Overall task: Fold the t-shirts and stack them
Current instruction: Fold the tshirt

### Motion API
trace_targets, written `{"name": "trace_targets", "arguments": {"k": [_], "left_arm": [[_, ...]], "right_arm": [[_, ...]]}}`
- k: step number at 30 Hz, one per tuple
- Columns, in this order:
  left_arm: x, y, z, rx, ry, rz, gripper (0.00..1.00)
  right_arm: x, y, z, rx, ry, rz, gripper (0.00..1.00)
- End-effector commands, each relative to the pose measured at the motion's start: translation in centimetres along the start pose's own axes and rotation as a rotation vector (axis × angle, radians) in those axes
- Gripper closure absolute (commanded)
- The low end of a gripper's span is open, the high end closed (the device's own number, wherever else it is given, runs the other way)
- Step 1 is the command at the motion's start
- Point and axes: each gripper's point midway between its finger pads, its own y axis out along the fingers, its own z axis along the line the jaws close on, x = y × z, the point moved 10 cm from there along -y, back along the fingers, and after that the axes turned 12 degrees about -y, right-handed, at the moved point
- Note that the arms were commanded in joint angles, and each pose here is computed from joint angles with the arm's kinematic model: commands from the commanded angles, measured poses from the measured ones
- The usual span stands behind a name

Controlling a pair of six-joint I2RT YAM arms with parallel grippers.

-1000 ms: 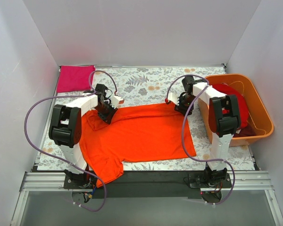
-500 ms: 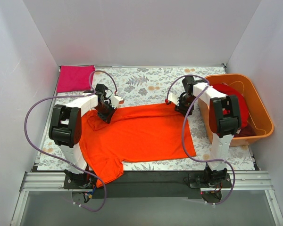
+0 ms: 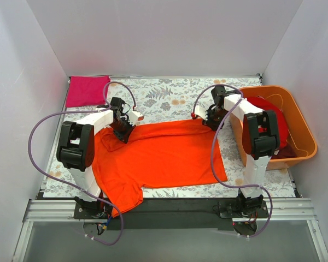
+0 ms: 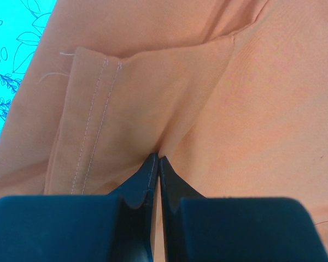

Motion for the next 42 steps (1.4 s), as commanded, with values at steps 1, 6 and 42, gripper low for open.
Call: {"name": "trace_targets", "arguments": {"k": [1,6,42], "left_arm": [[0.2,-0.7,-0.1,0.003,0.015,-0.014,1.00],[0.4,-0.9,-0.1,0.004,0.007,-0.023,1.00],[0.3,-9.0,2.6,-0.123,-0.211,-0.171,0.67]], "right_arm": [[0.8,-1.3,-1.0,-0.043,-0.048,-0.020,0.71],[0.6,-0.8,-0.8,-0.024,-0.055,-0.011,0.87],[3.4,-4.3,0.2,-0.053,-0.025,-0.107,0.41]]}}
